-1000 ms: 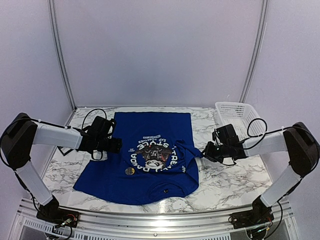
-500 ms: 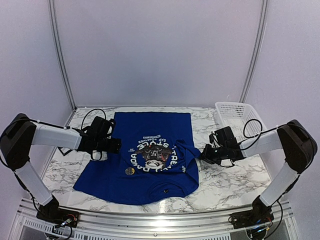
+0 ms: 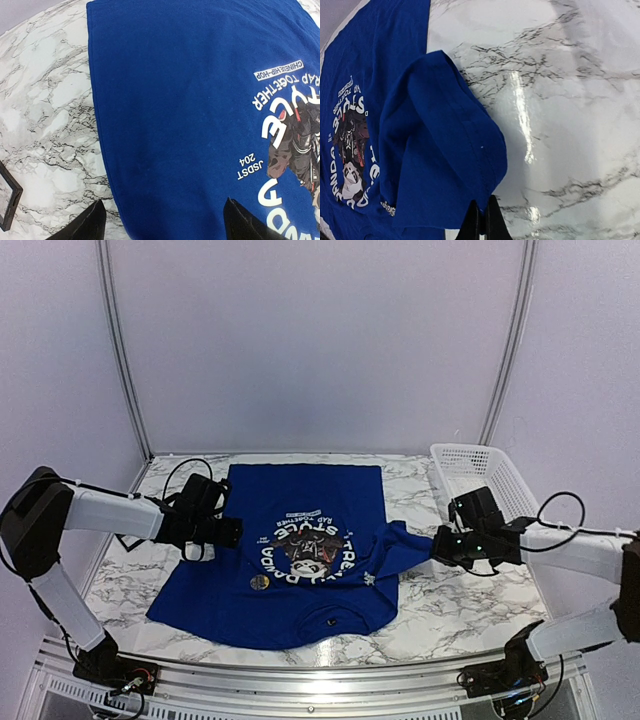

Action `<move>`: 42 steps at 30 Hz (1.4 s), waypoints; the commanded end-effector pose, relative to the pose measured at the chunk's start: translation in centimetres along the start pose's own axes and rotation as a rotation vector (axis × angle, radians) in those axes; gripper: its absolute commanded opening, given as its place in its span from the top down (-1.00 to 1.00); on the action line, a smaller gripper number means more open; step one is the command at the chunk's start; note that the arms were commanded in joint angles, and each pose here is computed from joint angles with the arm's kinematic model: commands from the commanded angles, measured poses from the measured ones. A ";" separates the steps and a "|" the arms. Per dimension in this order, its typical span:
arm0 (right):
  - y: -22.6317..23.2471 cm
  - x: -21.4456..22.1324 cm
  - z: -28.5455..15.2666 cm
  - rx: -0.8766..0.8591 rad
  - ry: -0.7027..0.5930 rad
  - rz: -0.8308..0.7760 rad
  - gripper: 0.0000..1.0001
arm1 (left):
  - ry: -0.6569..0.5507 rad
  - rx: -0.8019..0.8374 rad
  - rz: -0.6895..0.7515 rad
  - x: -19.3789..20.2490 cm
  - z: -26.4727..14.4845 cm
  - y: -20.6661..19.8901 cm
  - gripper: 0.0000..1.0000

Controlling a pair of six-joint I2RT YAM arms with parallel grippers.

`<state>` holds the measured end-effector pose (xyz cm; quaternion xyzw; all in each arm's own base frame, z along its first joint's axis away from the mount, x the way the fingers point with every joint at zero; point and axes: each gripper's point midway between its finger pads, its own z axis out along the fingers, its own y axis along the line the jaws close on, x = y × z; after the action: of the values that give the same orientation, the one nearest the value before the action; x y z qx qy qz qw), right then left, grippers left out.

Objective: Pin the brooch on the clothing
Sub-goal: Smooth out the clothing with brooches at the center of the board.

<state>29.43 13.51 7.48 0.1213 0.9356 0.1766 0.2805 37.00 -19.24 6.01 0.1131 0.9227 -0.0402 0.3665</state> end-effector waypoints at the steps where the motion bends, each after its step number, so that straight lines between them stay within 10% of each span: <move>1: -5.0 4.0 -3.0 0.193 0.079 0.046 1.00 | 0.012 0.009 -0.004 1.0 0.5 0.1 -0.67; 15: -9.1 3.5 -8.5 0.349 0.060 0.045 0.98 | 0.027 0.027 0.015 1.4 1.0 -0.3 -0.67; 19: -9.4 3.1 -8.9 0.362 0.063 0.058 0.34 | 0.025 0.047 0.010 1.1 0.1 -0.4 -0.67; 23: -8.2 -0.1 -11.3 0.362 -0.038 0.048 0.30 | -0.027 0.078 -0.024 -0.2 -2.6 -0.5 -0.67; 32: -1.0 -1.6 -3.7 0.194 0.109 -0.175 1.00 | -0.059 0.227 -0.028 3.5 -10.6 -5.0 -0.48; 42: -2.1 -0.6 4.6 0.216 0.190 -0.246 1.00 | 0.200 0.274 -0.136 14.1 -10.3 -5.9 -0.25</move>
<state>29.75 11.71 3.90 0.0341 0.9850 0.0356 0.1651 21.36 -22.43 7.23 0.1463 0.9198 -0.1827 0.3150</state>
